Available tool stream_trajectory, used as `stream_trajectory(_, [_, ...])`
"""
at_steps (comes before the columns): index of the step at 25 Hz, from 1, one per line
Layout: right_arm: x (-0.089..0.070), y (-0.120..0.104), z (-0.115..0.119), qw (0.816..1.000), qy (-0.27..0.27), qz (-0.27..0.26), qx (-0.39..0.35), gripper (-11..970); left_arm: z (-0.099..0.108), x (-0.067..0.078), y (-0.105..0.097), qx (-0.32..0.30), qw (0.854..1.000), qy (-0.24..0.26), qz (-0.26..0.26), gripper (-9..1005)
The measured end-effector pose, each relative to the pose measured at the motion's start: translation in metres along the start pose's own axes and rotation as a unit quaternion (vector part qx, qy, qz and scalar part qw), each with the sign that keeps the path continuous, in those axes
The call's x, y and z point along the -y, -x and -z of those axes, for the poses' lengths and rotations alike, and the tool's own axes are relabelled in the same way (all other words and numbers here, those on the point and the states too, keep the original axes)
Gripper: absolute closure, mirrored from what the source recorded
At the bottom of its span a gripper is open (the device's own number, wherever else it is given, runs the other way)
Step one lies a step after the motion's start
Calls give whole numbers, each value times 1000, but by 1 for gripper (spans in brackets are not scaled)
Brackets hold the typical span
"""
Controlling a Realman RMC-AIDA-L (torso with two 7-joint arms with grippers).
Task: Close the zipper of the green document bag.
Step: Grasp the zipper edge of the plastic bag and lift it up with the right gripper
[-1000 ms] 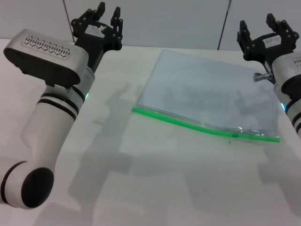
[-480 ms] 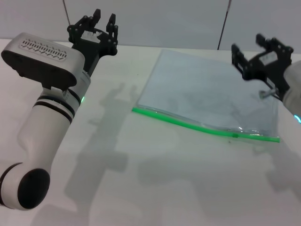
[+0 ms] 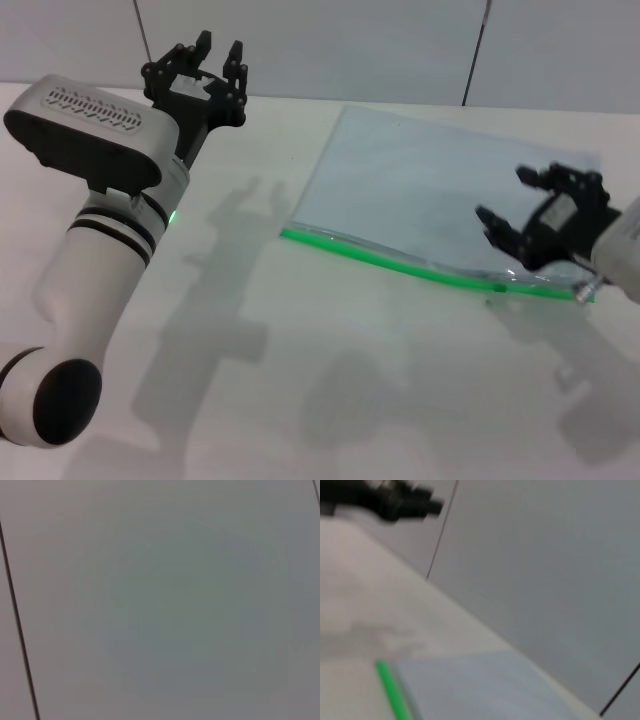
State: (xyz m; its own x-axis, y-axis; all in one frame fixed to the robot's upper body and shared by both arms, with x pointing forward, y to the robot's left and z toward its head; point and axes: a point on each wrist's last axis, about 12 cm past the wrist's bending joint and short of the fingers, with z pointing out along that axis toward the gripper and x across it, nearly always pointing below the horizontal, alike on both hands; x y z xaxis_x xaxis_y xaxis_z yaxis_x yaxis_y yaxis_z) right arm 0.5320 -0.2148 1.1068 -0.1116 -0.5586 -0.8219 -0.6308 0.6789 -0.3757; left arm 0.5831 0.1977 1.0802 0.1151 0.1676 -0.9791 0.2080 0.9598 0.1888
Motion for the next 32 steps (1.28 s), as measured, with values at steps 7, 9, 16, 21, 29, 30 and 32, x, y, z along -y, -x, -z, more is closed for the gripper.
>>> stream_trajectory(7, [-2,-11,11,997,16,64,-49,338,1,-5,-3,-10,1000,10,4,674])
stream_trajectory(9, [-3,-12,10,995,25,79,-60,338,2,-6,-5,-13,1000,11,4,674])
stream_trajectory(16, [-4,-20,10,986,42,120,-107,338,4,-9,-6,-17,1000,20,-7,674])
stream_trajectory(21, [-2,-23,10,980,44,149,-121,337,6,-13,-7,-19,999,29,-5,675])
stream_trajectory(29, [2,-33,13,971,38,183,-152,338,8,-18,-9,-23,999,39,-4,675])
stream_trajectory(30, [2,-34,13,969,37,189,-156,338,8,-19,-10,-23,999,41,-3,675])
stream_trajectory(32, [3,-37,13,965,36,202,-166,339,8,-19,-10,-23,999,42,-3,675])
